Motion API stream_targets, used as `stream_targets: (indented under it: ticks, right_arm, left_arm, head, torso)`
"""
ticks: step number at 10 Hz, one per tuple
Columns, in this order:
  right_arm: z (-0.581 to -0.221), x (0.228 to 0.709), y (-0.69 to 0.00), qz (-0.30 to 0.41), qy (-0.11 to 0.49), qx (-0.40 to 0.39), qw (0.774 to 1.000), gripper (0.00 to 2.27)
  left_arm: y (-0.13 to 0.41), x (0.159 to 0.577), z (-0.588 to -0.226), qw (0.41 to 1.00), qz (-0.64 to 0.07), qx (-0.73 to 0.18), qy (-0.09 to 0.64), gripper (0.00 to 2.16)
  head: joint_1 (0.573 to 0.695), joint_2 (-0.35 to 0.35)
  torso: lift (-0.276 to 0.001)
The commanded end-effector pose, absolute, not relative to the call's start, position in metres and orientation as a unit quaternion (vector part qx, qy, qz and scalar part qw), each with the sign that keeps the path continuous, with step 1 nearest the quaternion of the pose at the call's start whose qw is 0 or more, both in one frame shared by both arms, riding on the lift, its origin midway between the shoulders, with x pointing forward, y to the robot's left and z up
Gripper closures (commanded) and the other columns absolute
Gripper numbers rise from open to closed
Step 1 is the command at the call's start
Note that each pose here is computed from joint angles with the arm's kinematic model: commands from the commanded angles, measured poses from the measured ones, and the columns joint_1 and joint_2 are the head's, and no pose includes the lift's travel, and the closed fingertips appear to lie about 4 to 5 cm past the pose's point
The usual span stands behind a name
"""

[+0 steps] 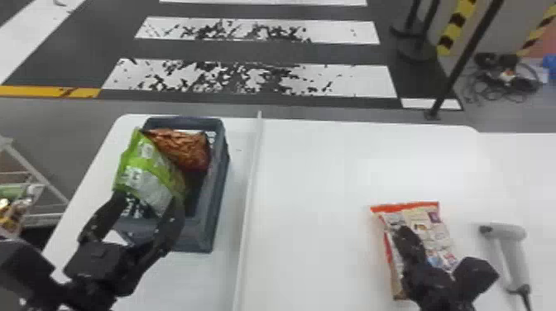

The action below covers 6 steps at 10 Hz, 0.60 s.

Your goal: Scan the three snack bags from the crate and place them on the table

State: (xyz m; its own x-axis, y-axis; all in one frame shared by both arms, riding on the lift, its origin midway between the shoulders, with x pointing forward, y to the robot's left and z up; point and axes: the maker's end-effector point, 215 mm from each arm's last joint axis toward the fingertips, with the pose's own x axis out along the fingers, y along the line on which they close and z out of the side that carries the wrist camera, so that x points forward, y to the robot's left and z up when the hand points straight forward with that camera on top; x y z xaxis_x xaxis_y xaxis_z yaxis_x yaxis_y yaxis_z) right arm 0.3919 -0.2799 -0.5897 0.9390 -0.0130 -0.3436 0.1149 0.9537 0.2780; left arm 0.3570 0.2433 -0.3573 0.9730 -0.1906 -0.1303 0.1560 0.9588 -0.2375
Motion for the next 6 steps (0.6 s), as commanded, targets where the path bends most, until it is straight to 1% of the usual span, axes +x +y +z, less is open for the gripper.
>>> stream_targets:
  ticks: [1, 2, 3, 4, 5, 6]
  right_arm:
    - [-0.589, 0.389, -0.292, -0.044, 0.169, 0.152, 0.973, 2.24]
    - [-0.58, 0.388, -0.288, -0.038, 0.16, 0.152, 0.975, 2.24]
    - [-0.558, 0.383, -0.277, -0.023, 0.142, 0.155, 0.977, 2.11]
    - [-0.527, 0.377, -0.265, -0.009, 0.12, 0.158, 0.98, 1.86]
    - [-0.497, 0.373, -0.26, 0.001, 0.098, 0.159, 0.982, 1.27]
    - [-0.472, 0.37, -0.263, 0.012, 0.076, 0.154, 0.985, 0.75]
  left_arm:
    - [0.242, 0.361, -0.359, 0.986, -0.089, -0.116, 0.075, 0.0]
    - [0.239, 0.363, -0.358, 0.986, -0.091, -0.118, 0.074, 0.0]
    - [0.235, 0.365, -0.358, 0.986, -0.091, -0.121, 0.073, 0.0]
    - [0.232, 0.365, -0.354, 0.986, -0.092, -0.123, 0.069, 0.0]
    - [0.228, 0.366, -0.351, 0.986, -0.092, -0.127, 0.065, 0.0]
    - [0.224, 0.367, -0.348, 0.986, -0.093, -0.125, 0.061, 0.0]
  head:
    - [0.695, -0.04]
    - [0.695, -0.067]
    - [0.695, -0.074]
    - [0.695, -0.068]
    - [0.695, -0.063]
    - [0.695, -0.053]
  torso:
    - [-0.036]
    - [-0.036]
    - [-0.036]
    - [-0.036]
    - [-0.036]
    - [-0.036]
